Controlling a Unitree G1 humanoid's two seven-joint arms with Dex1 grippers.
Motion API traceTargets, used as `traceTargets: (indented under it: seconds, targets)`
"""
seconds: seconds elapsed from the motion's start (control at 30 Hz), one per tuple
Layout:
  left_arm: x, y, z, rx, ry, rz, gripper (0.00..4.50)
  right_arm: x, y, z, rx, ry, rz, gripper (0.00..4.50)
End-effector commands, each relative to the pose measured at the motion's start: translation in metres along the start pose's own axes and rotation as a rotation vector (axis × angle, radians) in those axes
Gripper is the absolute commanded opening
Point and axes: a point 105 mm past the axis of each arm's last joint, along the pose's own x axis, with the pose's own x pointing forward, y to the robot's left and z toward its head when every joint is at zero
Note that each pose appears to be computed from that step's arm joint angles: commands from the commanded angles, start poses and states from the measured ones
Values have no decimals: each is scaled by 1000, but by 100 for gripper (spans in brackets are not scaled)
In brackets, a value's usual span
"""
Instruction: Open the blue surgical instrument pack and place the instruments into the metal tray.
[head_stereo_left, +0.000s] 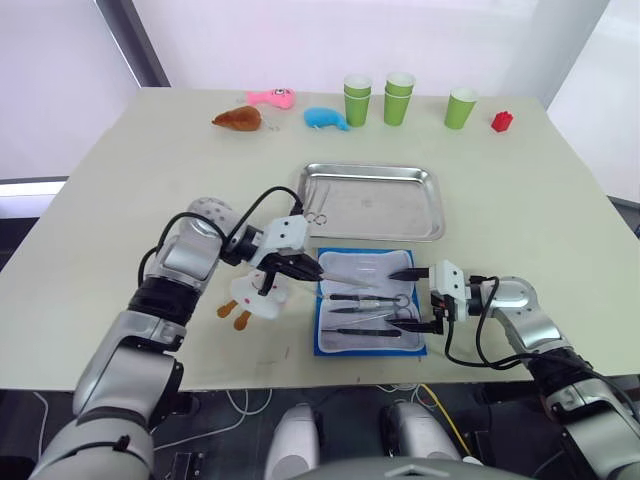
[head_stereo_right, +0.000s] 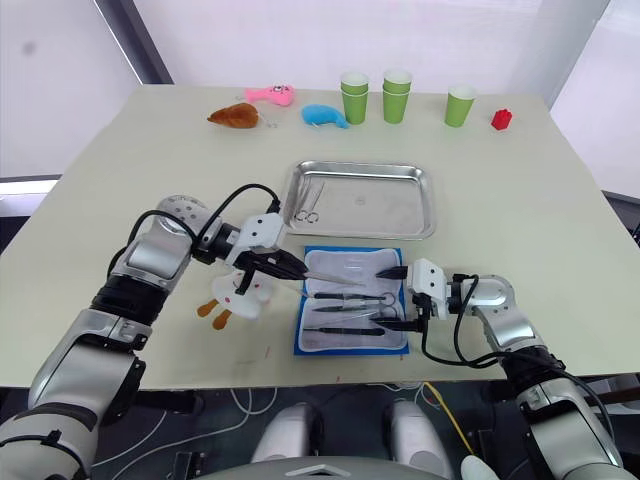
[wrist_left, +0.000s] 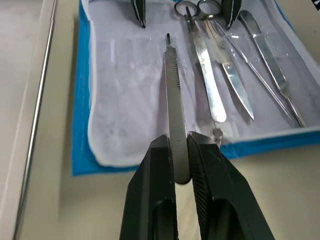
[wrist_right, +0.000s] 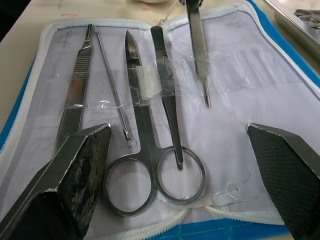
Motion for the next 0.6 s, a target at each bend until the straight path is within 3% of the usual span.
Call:
traceTargets:
  seconds: [0.03,0.37,0.5,0.6]
  targets:
    - [-17,2,16,65,0,-15,1,-3,35,-60,161,212,76,450]
    - [-43,-10,10,81,88,-29,1,-4,35,-60,161,212,77,450]
    - [-63,-7,18,82,71,17,1,-4,36,-60,163,212,78,450]
    - [-69,0,32,67,-2,53,1,-4,36,-61,163,213,80,450]
